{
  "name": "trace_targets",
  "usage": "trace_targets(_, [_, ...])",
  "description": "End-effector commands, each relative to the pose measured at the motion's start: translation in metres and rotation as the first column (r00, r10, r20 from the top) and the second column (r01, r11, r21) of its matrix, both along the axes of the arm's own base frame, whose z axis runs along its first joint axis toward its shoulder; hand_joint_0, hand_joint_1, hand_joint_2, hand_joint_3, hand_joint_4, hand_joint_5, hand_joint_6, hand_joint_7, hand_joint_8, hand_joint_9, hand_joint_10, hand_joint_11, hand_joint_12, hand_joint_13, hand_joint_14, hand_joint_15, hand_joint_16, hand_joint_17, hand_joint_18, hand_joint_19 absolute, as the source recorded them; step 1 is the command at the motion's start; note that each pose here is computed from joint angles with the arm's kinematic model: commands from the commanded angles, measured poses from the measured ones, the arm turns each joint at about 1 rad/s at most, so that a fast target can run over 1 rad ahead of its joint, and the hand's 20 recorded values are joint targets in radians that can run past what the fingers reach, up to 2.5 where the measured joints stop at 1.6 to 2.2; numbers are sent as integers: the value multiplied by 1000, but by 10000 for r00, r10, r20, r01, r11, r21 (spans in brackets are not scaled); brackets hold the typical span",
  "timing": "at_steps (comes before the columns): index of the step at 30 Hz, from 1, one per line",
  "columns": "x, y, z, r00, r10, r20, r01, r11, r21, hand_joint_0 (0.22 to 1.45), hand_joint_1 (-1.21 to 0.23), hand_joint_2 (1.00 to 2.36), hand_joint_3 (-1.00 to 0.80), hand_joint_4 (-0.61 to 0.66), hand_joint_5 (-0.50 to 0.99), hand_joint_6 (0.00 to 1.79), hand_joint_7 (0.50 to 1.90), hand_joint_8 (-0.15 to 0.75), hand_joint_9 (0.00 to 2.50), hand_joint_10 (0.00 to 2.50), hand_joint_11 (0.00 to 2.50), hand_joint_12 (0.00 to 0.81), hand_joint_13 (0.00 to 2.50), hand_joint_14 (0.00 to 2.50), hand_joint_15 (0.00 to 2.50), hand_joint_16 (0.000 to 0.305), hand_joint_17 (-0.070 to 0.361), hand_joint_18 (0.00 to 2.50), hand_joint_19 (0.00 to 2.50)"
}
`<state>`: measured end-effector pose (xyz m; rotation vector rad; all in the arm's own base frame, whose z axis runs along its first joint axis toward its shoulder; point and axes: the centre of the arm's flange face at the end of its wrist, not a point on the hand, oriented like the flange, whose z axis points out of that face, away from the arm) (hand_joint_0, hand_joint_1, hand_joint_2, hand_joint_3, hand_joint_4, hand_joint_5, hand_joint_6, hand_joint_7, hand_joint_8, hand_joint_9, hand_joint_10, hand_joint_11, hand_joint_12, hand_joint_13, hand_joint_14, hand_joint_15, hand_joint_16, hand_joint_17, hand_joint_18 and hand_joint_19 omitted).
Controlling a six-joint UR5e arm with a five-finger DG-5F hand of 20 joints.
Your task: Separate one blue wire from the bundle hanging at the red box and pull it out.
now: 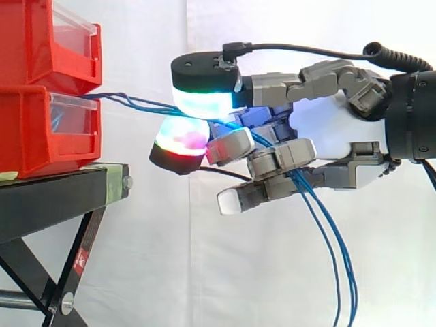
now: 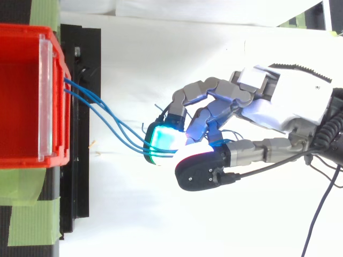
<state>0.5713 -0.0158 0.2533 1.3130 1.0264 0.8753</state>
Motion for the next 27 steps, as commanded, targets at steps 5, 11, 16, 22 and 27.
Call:
trace_targets(5, [0, 0, 1, 10000, -1, 28, 1, 10000, 9, 810, -924, 1028, -149, 263, -254, 870, 1013, 330, 694, 580, 1558, 297, 954, 1036, 1495, 28, 63, 616, 655])
trace_targets(11, [0, 0, 1, 10000, -1, 76, 1, 10000, 38, 808, -977, 1021, -245, 256, -260, 861, 1039, 308, 606, 600, 1540, 276, 912, 955, 1529, 26, 57, 567, 503])
trace_targets(16, [1, 0, 0, 10000, -2, 67, 1, 10000, 48, 816, -999, 1020, -259, 241, -266, 860, 1039, 290, 498, 745, 1464, 255, 834, 1131, 1436, 23, 51, 515, 450])
trace_targets(22, [1, 0, 0, 10000, -2, 72, 1, 10000, 62, 809, -1018, 1016, -316, 235, -269, 855, 1040, 293, 469, 731, 1476, 253, 805, 1187, 1462, 22, 51, 519, 449])
trace_targets(27, [0, -1, 1, 10000, -17, 87, 17, 10000, 67, 779, -989, 1003, -467, 250, -269, 854, 1025, 305, 477, 778, 1465, 260, 803, 1307, 1423, 25, 56, 586, 523])
